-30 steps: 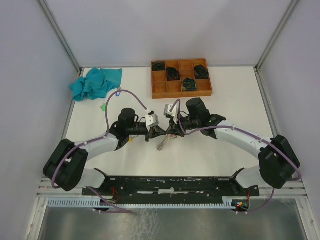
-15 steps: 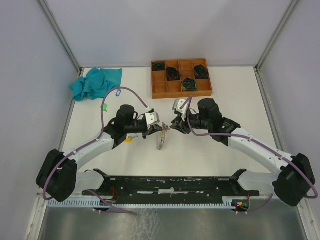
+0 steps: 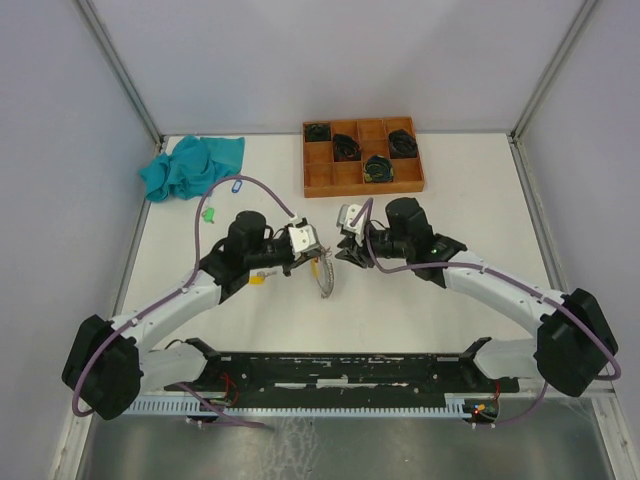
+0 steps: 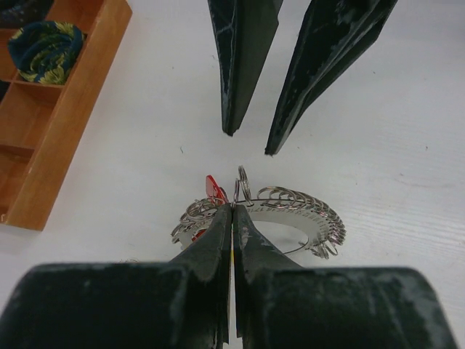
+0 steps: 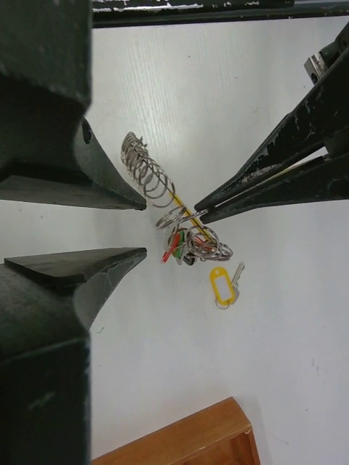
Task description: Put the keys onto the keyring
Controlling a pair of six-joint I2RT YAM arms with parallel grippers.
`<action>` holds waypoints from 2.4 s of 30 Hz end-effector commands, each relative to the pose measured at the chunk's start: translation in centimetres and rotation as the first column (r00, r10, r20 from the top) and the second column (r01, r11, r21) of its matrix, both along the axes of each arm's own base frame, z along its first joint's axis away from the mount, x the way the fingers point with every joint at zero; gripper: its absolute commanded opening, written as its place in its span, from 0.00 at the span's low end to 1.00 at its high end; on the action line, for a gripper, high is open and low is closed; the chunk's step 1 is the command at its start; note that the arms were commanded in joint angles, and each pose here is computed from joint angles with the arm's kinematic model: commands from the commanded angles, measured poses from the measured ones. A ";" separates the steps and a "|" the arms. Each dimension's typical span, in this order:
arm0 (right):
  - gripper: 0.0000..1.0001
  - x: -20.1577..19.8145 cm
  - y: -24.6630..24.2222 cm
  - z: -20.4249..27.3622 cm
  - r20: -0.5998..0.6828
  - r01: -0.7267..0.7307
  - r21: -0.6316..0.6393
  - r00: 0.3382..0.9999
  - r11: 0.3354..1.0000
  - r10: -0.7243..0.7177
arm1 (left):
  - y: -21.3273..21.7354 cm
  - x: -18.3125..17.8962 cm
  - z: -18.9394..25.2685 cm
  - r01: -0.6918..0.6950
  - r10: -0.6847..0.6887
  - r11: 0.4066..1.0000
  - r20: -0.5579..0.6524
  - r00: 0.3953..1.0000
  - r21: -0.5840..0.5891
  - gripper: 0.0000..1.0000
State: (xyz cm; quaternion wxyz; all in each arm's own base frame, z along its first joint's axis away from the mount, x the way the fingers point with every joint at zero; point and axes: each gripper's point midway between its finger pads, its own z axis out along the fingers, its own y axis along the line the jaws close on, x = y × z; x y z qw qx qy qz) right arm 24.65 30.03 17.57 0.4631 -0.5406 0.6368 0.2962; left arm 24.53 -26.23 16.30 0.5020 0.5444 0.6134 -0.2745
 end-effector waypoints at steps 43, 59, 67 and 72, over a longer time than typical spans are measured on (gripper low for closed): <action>0.28 1.0 2.7 1.1 0.150 -0.118 0.164 0.984 0.979 0.094 | -1.5 0.1 3.3 0.026 -0.009 0.990 0.120 0.993 -0.140 0.03; 0.14 1.5 2.8 0.3 0.141 -0.103 0.156 0.987 0.982 0.081 | -1.7 -0.1 3.3 0.034 -0.018 0.988 0.112 0.994 -0.148 0.03; 0.01 1.5 1.3 0.2 0.140 -0.116 0.090 0.985 0.989 0.102 | -0.9 0.3 4.3 -0.017 0.041 0.986 0.143 0.989 -0.166 0.17; 0.01 1.2 0.3 1.3 0.138 -0.145 0.070 0.981 0.987 0.134 | 0.2 0.4 5.9 -0.068 0.099 0.982 0.173 0.980 -0.174 0.37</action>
